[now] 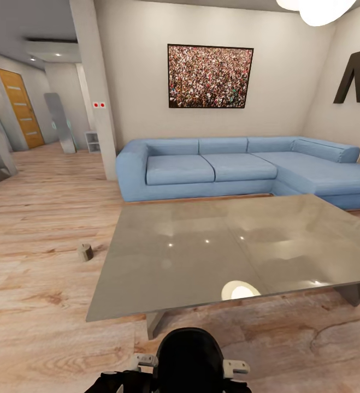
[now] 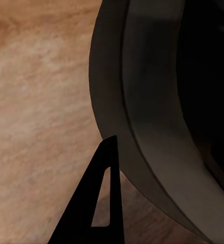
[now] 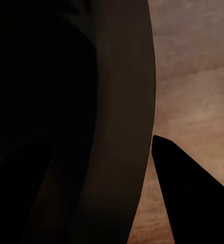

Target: Place each of the two pumpkins and all three candles from the living room inside a cabinet in the living room (use any cabinet), then make sure every cabinet is closed, and position the cauldron so it is next to a table in the living room.

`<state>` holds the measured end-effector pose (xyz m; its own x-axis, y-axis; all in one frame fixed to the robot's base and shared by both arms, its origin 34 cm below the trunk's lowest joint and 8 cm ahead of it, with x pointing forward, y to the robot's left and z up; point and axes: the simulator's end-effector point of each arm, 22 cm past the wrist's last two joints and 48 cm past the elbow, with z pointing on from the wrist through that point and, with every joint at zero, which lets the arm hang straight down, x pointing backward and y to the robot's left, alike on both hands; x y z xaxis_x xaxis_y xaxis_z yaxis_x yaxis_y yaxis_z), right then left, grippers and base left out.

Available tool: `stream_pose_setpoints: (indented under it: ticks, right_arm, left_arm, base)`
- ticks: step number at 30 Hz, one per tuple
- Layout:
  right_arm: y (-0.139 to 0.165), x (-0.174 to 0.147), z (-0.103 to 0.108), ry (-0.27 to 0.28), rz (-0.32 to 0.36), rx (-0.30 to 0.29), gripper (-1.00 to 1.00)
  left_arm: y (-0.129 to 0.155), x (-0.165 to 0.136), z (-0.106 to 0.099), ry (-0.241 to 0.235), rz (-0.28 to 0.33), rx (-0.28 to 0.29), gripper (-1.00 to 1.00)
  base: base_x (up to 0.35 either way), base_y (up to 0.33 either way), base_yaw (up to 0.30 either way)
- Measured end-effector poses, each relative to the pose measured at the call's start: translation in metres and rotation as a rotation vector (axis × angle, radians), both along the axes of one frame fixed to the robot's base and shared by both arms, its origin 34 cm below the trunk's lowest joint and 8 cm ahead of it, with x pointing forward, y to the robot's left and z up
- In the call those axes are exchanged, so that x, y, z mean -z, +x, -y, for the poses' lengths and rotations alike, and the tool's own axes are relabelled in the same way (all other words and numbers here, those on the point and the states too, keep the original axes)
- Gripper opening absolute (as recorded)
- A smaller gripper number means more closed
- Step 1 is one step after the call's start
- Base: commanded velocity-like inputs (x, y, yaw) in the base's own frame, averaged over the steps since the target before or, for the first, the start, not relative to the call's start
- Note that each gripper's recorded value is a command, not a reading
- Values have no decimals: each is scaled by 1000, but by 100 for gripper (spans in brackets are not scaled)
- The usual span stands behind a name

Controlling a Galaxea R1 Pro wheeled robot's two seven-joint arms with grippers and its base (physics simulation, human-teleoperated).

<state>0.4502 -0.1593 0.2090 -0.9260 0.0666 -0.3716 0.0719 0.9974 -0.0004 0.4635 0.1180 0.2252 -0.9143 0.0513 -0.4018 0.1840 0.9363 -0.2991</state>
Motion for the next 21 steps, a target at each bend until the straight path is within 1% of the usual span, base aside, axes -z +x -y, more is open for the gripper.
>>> stream_pose_setpoints:
  ticks: [7, 11, 21]
  right_arm:
    - [-3, 2, -1, 6, -9, 8, -100]
    - [2, -1, 0, -2, 4, -2, -100]
    - [0, 0, 0, -1, 1, -1, -100]
  left_arm:
    - [-1, 0, 0, 1, -1, 2, -100]
    - [0, 0, 0, -2, 0, -3, -100]
    - [0, 0, 0, -1, -1, -2, -100]
  base:
    - [71, 0, 0]
    - [28, 0, 0]
    - [43, 12, 0]
